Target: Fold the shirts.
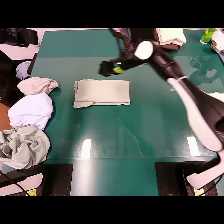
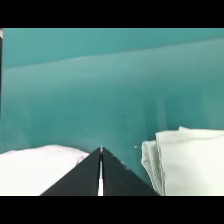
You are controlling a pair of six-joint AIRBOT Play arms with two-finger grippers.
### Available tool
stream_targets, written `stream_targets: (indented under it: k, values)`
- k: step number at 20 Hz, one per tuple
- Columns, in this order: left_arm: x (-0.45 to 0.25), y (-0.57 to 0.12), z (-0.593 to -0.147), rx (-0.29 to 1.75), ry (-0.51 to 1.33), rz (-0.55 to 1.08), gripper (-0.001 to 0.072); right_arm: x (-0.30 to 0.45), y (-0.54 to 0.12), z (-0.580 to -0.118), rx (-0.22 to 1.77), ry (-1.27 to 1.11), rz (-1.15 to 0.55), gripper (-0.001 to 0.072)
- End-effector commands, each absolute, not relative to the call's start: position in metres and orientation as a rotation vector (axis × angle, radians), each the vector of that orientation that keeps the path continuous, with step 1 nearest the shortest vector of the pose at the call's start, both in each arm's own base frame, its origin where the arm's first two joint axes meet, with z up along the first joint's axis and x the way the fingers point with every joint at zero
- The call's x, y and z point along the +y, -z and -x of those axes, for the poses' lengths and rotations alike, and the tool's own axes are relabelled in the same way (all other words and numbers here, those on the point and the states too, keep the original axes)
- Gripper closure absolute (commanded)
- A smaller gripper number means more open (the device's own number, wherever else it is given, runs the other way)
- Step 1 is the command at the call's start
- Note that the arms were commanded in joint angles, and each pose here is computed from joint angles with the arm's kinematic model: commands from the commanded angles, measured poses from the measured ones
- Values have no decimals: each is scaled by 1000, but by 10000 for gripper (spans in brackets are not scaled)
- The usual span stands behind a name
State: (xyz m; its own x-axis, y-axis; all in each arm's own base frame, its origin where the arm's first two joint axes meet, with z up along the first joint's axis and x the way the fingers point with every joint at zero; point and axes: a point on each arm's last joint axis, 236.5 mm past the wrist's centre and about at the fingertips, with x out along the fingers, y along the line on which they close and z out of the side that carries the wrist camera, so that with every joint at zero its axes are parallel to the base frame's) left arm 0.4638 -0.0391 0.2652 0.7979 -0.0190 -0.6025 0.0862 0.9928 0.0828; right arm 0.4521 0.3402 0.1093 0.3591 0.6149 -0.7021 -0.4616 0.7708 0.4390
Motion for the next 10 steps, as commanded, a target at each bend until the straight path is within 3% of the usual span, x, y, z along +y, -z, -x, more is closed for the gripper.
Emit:
stream_targets:
  k: [1,2,3,10]
  values:
    - [-50,-261,-460,666,96,-74,682,216,-77,-448,1133,-368,-107,316]
    - [-54,-260,-460,667,110,-62,682,202,-69,-446,1162,-342,-136,220]
    - [-58,-261,-460,665,126,-48,682,191,-59,-443,1201,-323,-162,174]
    - [-65,-254,-454,701,158,-53,682,207,26,-441,1439,-290,-300,112]
